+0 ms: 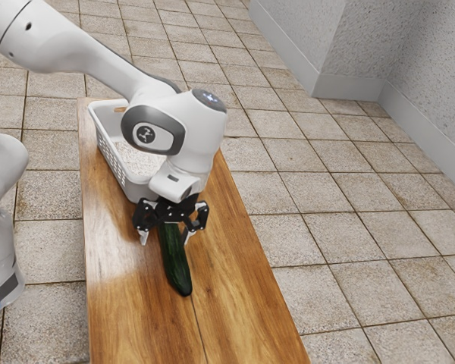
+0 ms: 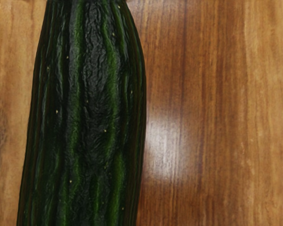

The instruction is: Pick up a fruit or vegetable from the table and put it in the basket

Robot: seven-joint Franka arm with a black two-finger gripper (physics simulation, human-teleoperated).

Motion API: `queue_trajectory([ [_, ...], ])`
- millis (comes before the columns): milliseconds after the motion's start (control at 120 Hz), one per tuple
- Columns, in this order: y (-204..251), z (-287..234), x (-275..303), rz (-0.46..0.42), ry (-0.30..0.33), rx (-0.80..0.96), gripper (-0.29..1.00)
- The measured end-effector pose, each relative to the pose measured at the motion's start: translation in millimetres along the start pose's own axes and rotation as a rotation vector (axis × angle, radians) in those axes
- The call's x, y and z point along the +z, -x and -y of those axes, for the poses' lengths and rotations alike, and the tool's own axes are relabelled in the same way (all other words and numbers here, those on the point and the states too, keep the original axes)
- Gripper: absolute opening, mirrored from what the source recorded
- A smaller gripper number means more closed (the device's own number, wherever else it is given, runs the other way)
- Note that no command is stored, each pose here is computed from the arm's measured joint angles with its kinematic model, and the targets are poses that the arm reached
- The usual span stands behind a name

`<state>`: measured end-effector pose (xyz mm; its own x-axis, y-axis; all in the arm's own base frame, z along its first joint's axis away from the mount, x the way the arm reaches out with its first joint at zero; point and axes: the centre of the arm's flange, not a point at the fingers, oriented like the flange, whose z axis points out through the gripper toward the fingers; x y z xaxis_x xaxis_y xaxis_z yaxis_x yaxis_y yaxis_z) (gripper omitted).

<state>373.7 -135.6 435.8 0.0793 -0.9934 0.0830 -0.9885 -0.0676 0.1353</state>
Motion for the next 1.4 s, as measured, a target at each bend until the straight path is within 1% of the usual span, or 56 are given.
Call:
queue_trajectory([
  [325, 0.2, 0.5, 1.2, 0.002, -0.01, -0.002, 0.7],
  [608, 1.4, 4.8, 0.0, 0.036, -0.054, 0.046, 0.7],
  [817, 2.9, 8.2, 4.1, 0.04, -0.079, 0.07, 0.7],
  [1033, 1.9, 9.4, 8.4, 0.038, -0.09, 0.089, 0.7],
  [1400, 1.5, 9.2, 20.2, 0.033, -0.089, 0.104, 0.7],
])
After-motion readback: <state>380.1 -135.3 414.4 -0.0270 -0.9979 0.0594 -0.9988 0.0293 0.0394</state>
